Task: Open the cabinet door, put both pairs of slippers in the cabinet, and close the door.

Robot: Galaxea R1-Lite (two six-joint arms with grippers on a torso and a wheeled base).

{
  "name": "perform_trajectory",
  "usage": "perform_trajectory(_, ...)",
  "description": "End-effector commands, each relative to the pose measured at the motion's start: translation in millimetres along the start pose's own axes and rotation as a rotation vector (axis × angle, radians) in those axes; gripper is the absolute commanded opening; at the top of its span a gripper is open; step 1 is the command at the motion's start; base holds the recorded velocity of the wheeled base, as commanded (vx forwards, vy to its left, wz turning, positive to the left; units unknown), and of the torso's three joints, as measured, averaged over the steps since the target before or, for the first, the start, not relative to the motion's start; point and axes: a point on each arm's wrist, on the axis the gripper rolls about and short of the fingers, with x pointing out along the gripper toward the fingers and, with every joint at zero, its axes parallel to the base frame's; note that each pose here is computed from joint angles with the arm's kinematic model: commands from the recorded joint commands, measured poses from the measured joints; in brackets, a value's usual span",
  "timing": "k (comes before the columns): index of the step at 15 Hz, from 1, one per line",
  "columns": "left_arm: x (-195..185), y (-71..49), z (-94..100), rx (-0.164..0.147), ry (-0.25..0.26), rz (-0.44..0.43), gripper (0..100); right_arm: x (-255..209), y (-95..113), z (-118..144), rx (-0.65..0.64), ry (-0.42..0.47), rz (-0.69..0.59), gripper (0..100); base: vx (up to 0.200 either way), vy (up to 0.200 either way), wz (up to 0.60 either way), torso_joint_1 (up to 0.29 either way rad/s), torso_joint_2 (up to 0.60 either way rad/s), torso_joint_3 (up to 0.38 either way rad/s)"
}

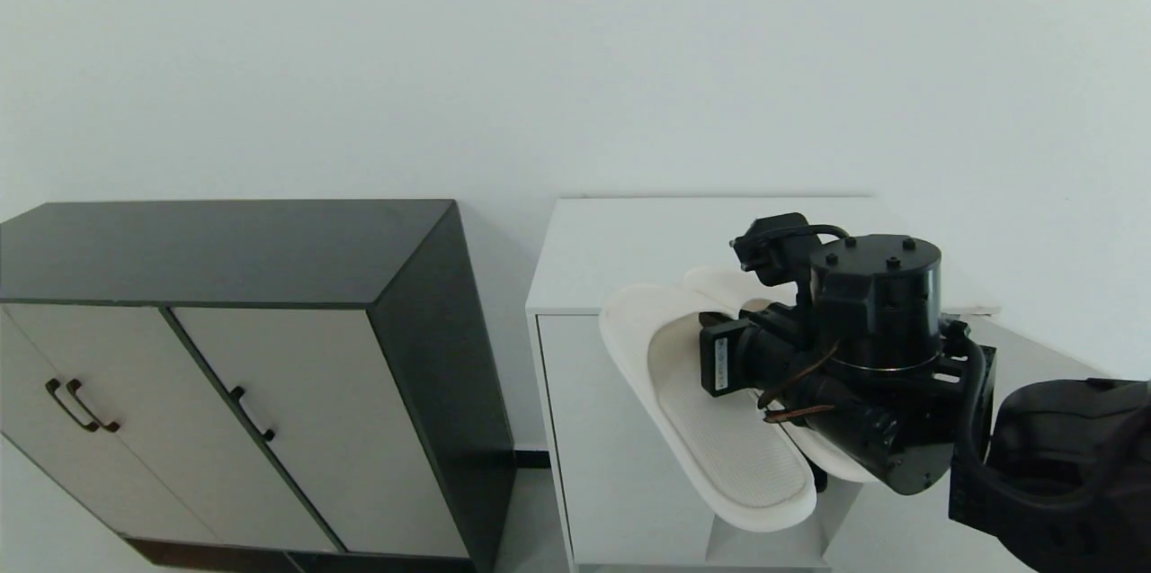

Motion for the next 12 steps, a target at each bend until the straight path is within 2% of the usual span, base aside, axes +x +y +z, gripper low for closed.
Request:
perform_trajectory(1,0.1,0.0,0.0,0.0,0.001,0.0,0,2.3,0.5,-4.3,-0.007,0.013,-0.002,0,-0.2,0.0,0.0,-0.002,0.0,0.007)
perform_trajectory(12,0.1,0.0,0.0,0.0,0.001,0.0,0,4.6,4.7,-10.8,-0.011,0.022,0.008,0,0.0,0.0,0.0,0.0,0.0,0.0)
